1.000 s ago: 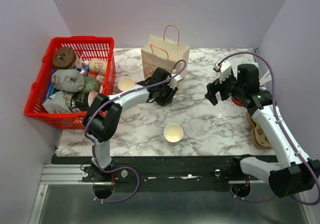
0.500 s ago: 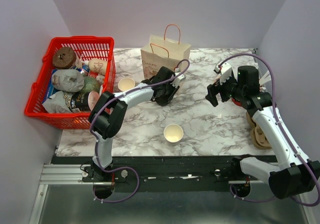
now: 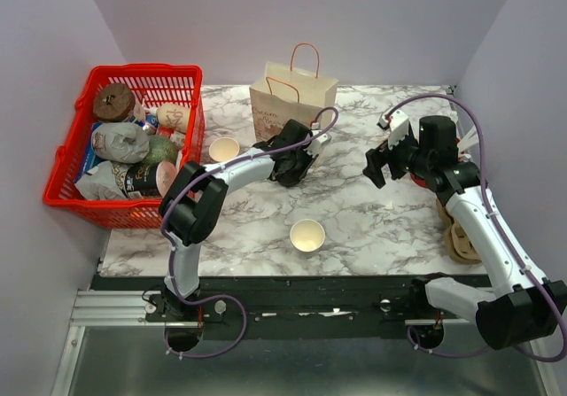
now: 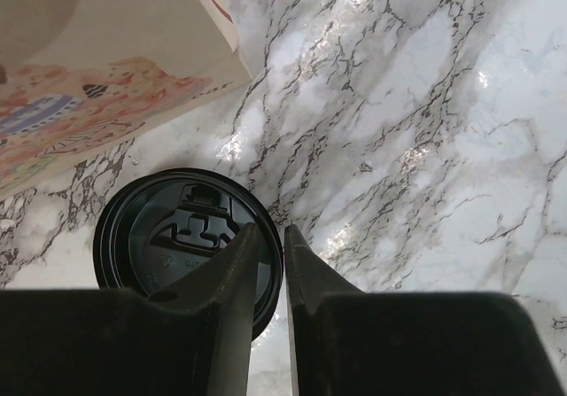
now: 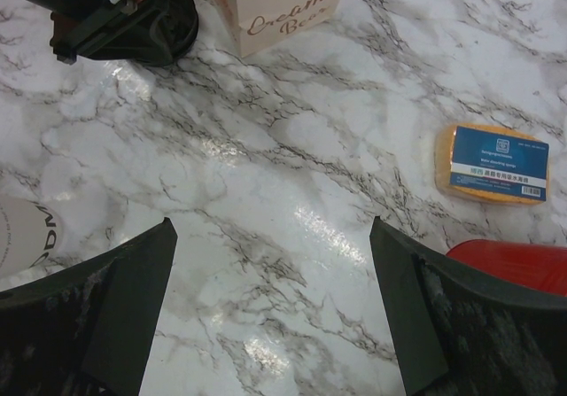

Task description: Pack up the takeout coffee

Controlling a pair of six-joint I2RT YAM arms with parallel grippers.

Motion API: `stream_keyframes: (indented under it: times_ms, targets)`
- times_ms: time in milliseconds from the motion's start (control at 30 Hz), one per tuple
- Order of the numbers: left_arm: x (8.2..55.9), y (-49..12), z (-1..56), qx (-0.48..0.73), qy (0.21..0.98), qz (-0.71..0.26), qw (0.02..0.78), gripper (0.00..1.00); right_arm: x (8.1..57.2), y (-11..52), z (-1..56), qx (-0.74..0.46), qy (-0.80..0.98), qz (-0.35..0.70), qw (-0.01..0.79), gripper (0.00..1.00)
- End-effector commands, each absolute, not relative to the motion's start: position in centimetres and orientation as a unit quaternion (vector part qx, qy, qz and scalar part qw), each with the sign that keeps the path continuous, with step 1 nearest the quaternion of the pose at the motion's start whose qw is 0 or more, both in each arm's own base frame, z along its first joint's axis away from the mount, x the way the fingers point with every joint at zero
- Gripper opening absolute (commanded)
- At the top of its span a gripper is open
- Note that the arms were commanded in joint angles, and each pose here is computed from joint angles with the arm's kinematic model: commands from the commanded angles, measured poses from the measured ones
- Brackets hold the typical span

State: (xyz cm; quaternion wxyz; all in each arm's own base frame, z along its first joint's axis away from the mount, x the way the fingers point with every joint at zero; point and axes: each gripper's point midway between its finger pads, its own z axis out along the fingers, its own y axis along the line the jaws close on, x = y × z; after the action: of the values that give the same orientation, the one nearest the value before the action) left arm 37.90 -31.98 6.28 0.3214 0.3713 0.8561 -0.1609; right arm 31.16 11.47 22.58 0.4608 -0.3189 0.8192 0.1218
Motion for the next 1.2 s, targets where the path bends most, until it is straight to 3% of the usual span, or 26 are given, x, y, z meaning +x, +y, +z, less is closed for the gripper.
stream_keyframes:
  times_ms: [0,233,633,900,1167]
  targets:
    - [38.1,-32.0,5.7,0.371,0.861,-0.150,0.315,0.25,31.7,11.4,22.4,-0.320,0.817,0.119,0.464,1.00]
    - [38.0,-32.3,5.4,0.375,0.861,-0.155,0.307,0.22,31.8,11.4,22.1,-0.320,0.818,0.119,0.462,1.00]
    - [38.0,-32.4,5.8,0.377,0.859,-0.159,0.309,0.00,31.9,11.3,21.9,-0.320,0.819,0.116,0.461,1.00]
    - [37.8,-32.2,7.3,0.380,0.853,-0.167,0.316,0.00,32.0,11.3,21.9,-0.319,0.819,0.117,0.462,1.00]
    - [36.2,-31.5,12.0,0.381,0.826,-0.251,0.332,0.00,32.0,11.4,21.9,-0.318,0.820,0.120,0.461,1.00]
